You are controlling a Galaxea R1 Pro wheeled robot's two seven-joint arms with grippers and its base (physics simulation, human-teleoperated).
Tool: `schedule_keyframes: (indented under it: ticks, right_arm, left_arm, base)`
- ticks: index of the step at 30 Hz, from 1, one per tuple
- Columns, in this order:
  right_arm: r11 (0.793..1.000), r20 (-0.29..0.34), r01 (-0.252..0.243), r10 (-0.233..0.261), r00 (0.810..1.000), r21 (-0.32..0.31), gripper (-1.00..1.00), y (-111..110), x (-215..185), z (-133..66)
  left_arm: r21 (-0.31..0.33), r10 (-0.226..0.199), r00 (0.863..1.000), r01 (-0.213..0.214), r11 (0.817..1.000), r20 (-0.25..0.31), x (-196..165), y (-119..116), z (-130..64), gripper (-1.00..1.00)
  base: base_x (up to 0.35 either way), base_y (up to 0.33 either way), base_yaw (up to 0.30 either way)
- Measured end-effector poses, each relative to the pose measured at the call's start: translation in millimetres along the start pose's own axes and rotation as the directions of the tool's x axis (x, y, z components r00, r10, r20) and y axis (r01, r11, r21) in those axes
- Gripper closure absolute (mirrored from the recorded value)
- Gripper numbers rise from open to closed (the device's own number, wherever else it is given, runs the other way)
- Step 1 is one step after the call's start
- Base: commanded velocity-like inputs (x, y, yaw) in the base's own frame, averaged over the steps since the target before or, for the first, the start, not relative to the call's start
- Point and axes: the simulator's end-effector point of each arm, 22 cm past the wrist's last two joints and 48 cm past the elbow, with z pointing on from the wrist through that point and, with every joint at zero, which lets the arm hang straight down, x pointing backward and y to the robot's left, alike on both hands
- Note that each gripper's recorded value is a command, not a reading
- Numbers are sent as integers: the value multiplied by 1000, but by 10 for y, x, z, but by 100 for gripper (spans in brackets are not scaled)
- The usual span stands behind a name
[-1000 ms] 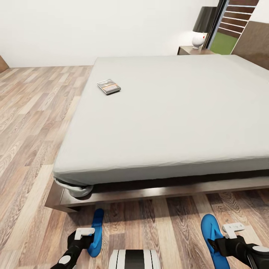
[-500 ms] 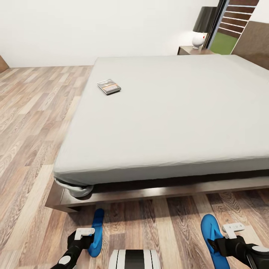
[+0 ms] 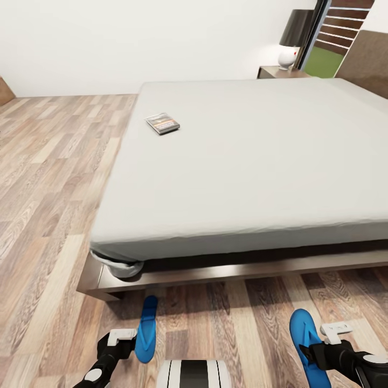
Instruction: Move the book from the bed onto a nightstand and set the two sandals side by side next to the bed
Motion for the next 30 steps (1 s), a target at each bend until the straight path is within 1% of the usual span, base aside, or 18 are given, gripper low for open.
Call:
schedule_keyframes:
  ticks: [4, 17, 30]
  right_arm:
    - [1000, 0, 0, 0, 1000, 0, 100, 2, 1, 0]
    - [1000, 0, 1, -1, 1000, -3, 100, 21, 1, 4]
    - [1000, 0, 1, -1, 1000, -3, 100, 26, 0, 6]
  left_arm:
    - [0, 0, 1000, 0, 1000, -1, 2, 1, 0, -100]
    - [0, 0, 1000, 0, 1000, -1, 1, 0, 0, -100]
    - [-2, -2, 1000, 2, 1000, -4, 7, 6, 0, -100]
  base:
    - [-24, 153, 0]
    - [-3, 84, 0]
    - [0, 150, 0]
